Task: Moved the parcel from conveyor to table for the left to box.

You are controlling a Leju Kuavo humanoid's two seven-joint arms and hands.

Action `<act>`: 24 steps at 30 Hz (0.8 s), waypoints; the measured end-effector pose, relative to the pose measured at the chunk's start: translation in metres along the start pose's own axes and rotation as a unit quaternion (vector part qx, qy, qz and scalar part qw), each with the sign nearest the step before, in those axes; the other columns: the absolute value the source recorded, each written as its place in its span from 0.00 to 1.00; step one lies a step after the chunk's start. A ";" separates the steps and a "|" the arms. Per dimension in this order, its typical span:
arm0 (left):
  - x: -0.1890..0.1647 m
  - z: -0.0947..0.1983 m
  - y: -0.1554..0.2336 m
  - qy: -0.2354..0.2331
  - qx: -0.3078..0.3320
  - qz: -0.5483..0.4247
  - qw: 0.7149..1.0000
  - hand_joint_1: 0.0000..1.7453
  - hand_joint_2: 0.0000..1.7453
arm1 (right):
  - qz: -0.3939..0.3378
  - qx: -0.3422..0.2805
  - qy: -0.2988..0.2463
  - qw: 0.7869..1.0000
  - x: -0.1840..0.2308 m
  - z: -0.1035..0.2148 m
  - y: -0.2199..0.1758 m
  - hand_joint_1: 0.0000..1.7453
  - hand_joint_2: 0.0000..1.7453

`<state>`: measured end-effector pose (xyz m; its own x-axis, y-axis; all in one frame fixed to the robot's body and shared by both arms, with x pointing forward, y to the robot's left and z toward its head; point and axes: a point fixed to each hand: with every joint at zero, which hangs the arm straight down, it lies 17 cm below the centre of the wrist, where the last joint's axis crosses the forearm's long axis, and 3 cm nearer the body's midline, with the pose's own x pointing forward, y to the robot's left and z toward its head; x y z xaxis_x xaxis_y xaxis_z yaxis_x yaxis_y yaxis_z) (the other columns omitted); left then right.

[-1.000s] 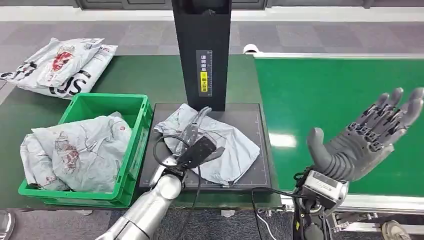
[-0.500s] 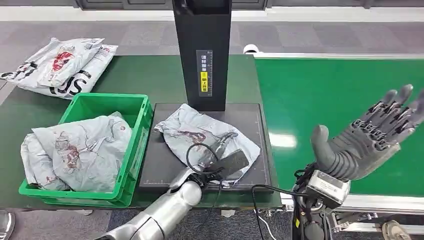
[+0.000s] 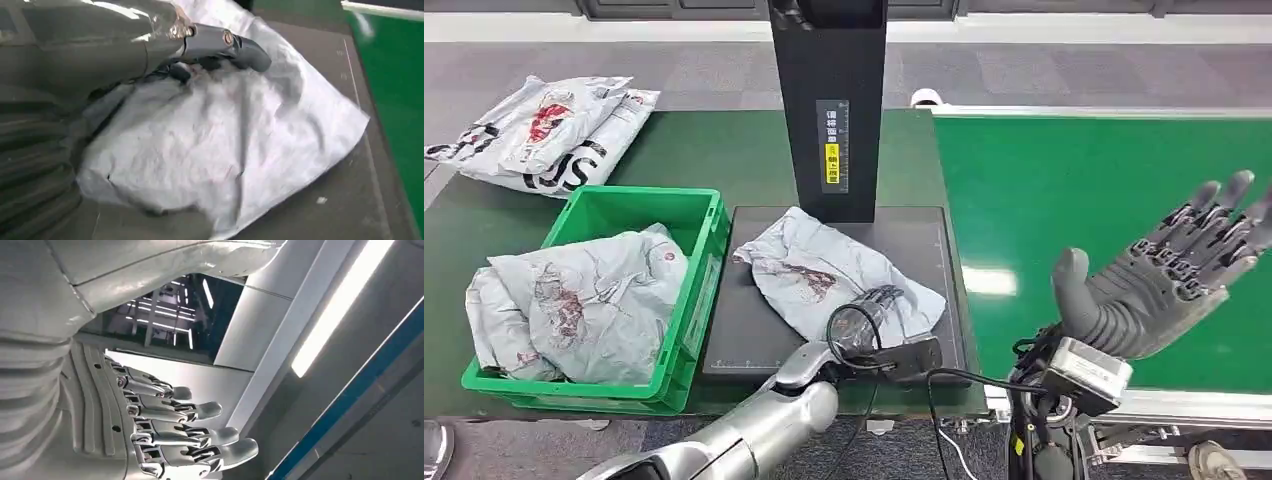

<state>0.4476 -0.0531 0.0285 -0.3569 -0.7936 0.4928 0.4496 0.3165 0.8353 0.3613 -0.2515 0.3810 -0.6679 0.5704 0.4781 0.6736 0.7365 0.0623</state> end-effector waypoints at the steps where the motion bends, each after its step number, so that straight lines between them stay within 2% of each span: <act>1: 0.001 0.000 -0.001 -0.002 -0.002 -0.012 1.000 1.00 1.00 | 0.000 0.000 0.001 1.000 0.000 0.000 0.000 0.00 1.00; 10: 0.006 -0.001 0.003 -0.015 0.012 -0.049 0.999 1.00 1.00 | -0.005 -0.009 -0.005 1.000 0.003 -0.003 -0.005 0.00 1.00; 20: 0.000 0.000 0.003 -0.009 0.016 -0.044 0.999 1.00 1.00 | -0.010 -0.018 -0.003 1.000 0.005 -0.006 -0.009 0.00 1.00; 24: 0.001 -0.001 0.010 -0.015 0.037 -0.031 0.999 1.00 1.00 | -0.006 -0.016 0.002 1.000 0.003 -0.007 -0.009 0.00 1.00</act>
<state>0.4523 -0.0517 0.0373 -0.4070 -0.7978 0.4447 0.3641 0.3048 0.8801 0.3549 -0.2591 0.3881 -0.6752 0.5598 0.4804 0.6752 0.7313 0.0967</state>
